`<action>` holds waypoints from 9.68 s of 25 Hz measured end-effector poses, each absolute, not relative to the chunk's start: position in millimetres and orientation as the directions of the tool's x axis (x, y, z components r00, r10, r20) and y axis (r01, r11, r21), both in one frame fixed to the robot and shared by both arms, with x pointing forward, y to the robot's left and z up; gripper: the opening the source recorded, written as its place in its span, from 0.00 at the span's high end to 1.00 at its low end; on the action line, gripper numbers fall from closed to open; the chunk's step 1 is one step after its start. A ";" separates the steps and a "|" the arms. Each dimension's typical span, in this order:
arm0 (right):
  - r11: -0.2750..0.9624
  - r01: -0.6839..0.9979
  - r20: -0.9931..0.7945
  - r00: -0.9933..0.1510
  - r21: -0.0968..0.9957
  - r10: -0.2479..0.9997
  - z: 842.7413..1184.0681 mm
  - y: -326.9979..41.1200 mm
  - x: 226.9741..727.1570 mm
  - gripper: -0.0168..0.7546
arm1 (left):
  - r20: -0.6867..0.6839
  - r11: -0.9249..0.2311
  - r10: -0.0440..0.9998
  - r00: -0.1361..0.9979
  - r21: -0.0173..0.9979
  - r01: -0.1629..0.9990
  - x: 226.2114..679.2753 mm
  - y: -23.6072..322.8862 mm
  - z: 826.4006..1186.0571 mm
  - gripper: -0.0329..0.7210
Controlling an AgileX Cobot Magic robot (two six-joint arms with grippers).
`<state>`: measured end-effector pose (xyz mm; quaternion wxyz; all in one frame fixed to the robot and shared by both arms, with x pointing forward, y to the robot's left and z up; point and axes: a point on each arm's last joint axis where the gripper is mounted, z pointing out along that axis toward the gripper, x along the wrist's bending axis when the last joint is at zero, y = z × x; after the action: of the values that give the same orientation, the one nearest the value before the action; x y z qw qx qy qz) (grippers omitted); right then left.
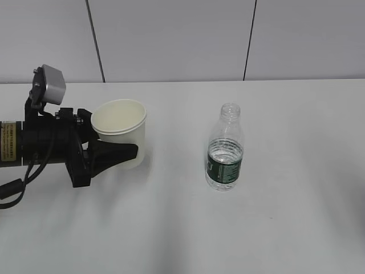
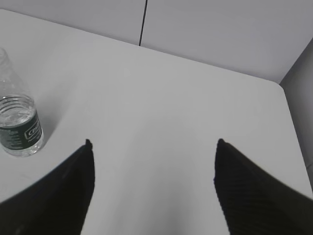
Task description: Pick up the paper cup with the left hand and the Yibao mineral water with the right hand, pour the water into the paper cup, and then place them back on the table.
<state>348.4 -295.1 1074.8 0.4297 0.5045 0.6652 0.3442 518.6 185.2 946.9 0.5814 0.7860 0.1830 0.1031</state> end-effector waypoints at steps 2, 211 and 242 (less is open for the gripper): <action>0.257 0.365 -0.227 -0.122 0.895 0.966 1069.4 -294.7 353.6 0.21 | -0.051 -0.257 0.408 0.912 0.952 0.168 518.6 185.2 946.9 0.38; 0.481 0.092 -0.294 -0.689 0.872 0.663 972.5 -199.6 521.5 0.42 | -0.024 -0.269 0.241 0.970 0.959 0.091 485.2 108.1 942.1 0.38; 0.526 0.053 -0.335 -0.715 0.849 0.613 971.0 -198.2 519.4 0.42 | -0.070 -0.257 0.146 0.987 0.961 0.106 480.0 104.0 924.7 0.38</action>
<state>519.4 -198.2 971.0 0.3171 0.2048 0.8139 0.4417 480.0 104.0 924.7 0.6045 0.7925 0.0794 0.0167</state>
